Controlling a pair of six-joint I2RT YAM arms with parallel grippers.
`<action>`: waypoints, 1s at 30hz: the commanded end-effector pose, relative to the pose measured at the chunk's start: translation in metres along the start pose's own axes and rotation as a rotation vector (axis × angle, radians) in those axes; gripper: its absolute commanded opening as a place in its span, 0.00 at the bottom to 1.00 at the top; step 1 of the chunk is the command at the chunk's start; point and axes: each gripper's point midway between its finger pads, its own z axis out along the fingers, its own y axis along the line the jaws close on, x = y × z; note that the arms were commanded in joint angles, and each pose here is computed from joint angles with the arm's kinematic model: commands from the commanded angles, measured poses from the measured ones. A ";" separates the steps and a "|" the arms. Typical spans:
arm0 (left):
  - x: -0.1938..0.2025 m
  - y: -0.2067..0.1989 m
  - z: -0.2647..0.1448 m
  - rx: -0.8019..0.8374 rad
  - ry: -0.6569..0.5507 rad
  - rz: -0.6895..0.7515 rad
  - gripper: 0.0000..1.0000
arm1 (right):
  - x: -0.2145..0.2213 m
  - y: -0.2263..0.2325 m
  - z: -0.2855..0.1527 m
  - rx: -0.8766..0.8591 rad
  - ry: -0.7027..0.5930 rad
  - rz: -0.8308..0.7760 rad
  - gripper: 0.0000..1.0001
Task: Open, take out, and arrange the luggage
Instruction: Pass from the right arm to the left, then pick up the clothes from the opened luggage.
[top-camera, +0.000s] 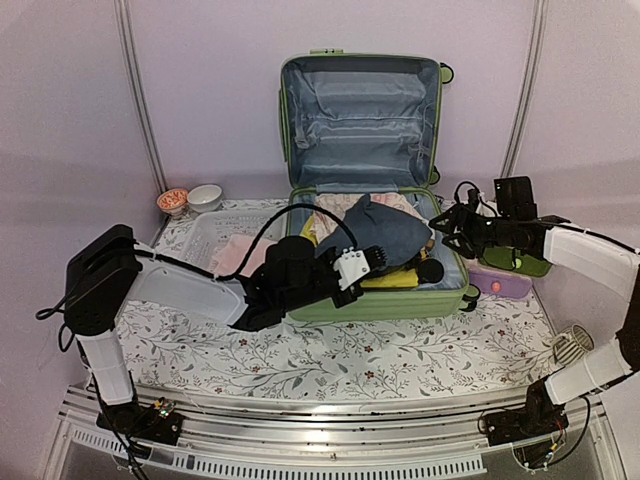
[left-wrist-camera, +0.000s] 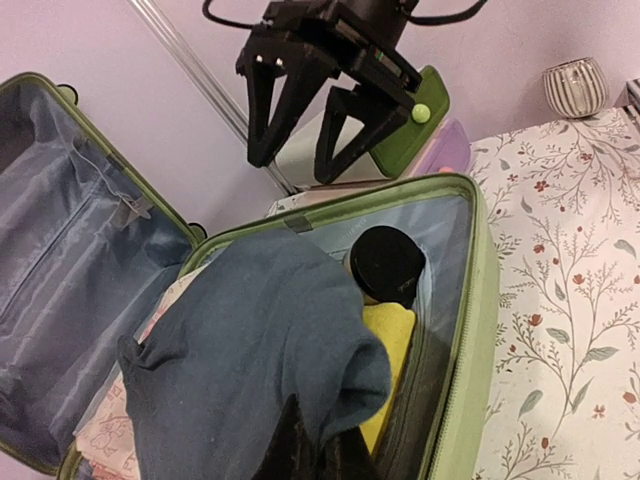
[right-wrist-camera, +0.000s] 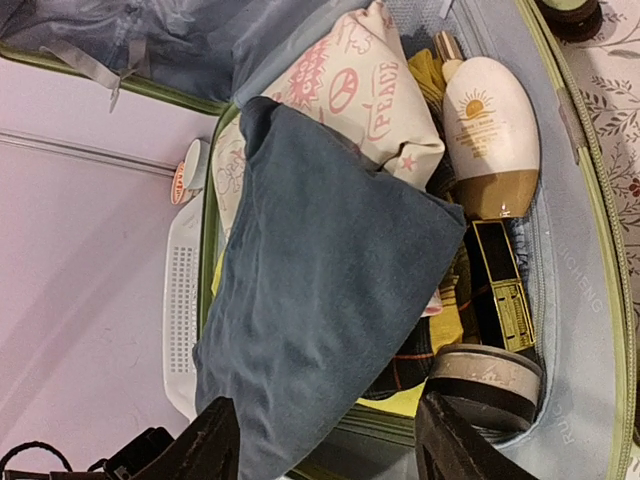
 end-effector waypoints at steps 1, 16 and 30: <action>-0.023 0.008 -0.008 -0.023 -0.065 -0.018 0.00 | -0.011 -0.006 0.010 0.007 -0.009 -0.022 0.61; -0.024 0.010 -0.010 -0.032 -0.068 -0.025 0.00 | -0.021 -0.045 0.055 -0.087 -0.001 0.108 0.48; -0.025 0.011 -0.011 -0.037 -0.068 -0.025 0.00 | -0.026 -0.034 0.064 -0.183 0.017 0.162 0.08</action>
